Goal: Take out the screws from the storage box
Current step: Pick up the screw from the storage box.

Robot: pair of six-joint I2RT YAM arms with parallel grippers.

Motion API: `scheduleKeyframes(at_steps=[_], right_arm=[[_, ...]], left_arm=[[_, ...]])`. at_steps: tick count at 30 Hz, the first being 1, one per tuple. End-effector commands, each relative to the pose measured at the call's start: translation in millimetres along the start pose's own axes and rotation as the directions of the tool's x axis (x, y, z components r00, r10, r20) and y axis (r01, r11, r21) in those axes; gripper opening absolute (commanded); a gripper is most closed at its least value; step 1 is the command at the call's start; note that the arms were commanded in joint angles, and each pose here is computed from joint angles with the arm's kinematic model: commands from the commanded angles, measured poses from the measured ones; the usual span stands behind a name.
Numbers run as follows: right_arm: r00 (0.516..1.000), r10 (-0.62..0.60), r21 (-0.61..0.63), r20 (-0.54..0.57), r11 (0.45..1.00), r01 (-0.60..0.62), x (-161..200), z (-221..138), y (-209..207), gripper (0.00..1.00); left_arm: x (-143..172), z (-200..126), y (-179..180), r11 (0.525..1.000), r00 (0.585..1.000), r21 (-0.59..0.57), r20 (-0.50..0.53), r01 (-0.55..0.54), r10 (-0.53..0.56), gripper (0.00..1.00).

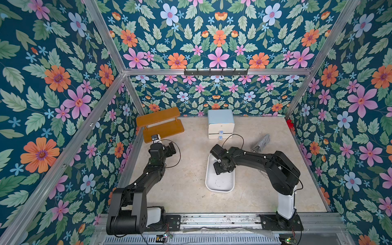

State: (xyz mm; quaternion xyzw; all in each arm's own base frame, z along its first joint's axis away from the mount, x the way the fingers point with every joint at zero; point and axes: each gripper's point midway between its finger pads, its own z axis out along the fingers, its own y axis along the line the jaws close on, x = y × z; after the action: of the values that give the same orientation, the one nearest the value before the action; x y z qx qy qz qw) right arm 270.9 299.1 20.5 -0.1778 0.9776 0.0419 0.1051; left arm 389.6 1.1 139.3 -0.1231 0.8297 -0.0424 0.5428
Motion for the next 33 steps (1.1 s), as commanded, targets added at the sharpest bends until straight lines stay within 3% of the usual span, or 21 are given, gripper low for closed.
scheduleKeyframes(at_steps=[1, 10, 19, 27, 33], right_arm=[[1.000, -0.006, -0.009, -0.010, 1.000, 0.006, -1.2, 4.1, -0.6, 0.61], [0.999, -0.025, -0.006, -0.024, 1.000, 0.025, -3.6, 7.4, -3.0, 0.59], [0.999, -0.015, -0.011, -0.043, 1.000, 0.015, 2.9, 12.0, -2.8, 0.41], [0.999, 0.004, -0.008, -0.040, 1.000, -0.004, 2.2, 8.4, -2.7, 0.33], [0.999, 0.037, -0.055, 0.017, 0.998, -0.036, -8.4, -26.8, 3.0, 0.32]], left_arm=[[-3.9, 0.2, 0.8, 1.000, 1.000, -0.007, 0.012, 0.002, -0.002, 0.99], [-3.4, 0.4, 1.1, 1.000, 1.000, -0.010, 0.010, -0.002, 0.002, 0.99], [-3.3, 0.5, 1.9, 1.000, 1.000, -0.014, 0.009, -0.002, 0.002, 0.99], [-3.6, 0.2, 1.9, 1.000, 1.000, -0.015, 0.010, -0.002, 0.002, 0.99], [-3.8, -0.1, 2.0, 1.000, 1.000, -0.015, 0.011, -0.001, 0.001, 0.99]])
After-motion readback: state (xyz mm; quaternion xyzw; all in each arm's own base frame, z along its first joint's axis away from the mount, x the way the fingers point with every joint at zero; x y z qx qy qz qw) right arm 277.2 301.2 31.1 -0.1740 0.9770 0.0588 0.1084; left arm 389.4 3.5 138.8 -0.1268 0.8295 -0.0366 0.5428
